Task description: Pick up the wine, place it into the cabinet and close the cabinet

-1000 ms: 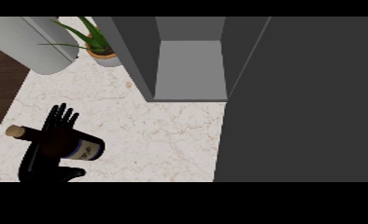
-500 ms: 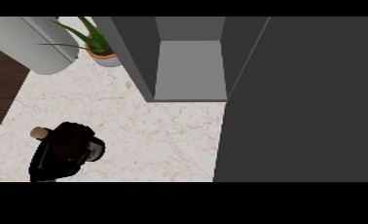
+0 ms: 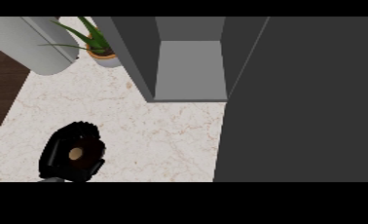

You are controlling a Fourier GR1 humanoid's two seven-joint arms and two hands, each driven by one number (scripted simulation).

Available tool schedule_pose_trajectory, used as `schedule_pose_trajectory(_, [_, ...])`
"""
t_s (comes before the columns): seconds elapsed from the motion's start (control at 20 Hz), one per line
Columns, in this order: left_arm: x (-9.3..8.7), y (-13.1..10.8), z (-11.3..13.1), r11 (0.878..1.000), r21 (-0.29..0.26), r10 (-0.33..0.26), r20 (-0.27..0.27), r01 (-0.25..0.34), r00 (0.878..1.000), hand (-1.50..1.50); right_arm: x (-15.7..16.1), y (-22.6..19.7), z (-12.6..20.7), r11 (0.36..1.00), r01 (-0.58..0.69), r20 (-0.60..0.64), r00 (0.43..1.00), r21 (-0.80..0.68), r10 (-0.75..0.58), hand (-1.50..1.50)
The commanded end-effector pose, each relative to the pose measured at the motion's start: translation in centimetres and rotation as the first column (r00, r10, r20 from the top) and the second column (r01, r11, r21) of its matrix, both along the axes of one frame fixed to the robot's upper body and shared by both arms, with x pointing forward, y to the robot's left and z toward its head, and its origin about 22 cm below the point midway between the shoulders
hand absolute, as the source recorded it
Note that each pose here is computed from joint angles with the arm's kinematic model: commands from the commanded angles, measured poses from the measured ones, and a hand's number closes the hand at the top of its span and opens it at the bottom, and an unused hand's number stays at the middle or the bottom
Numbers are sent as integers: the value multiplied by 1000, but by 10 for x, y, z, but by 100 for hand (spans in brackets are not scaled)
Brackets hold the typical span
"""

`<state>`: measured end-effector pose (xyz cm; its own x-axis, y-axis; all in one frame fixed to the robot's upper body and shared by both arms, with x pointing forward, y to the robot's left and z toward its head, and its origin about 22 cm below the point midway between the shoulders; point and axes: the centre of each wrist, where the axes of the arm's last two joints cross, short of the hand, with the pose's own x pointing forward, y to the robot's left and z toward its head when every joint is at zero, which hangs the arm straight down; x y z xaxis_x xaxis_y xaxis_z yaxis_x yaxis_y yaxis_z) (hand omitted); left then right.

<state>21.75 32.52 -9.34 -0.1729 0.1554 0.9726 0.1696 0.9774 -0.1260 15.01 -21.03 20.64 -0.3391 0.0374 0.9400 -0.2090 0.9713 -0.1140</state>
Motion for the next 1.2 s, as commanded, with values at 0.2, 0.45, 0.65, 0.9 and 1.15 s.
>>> schedule_pose_trajectory(0.2, [22, 5, 8, 989, 36, 144, 69, -147, 987, 150, -31, -3, 18, 998, -55, 31, 998, 39, 53, -150])
schedule_pose_trajectory(0.45, [29, 10, 36, 982, 62, 167, 178, -180, 970, 150, -15, -3, 3, 998, -36, 32, 999, 42, 35, -150])
schedule_pose_trajectory(0.65, [27, -29, 50, 991, -58, 125, 183, -116, 975, 150, -33, -3, 7, 998, -42, 13, 999, 43, 42, -150])
schedule_pose_trajectory(0.9, [29, -52, 93, 997, -64, 40, 165, -30, 985, 150, -25, 3, 5, 998, -37, 26, 999, 41, 36, -150])
schedule_pose_trajectory(1.15, [12, -81, 114, 1000, -25, -12, 166, 16, 986, 150, -27, -9, 6, 999, -24, 15, 1000, 46, 23, -150])
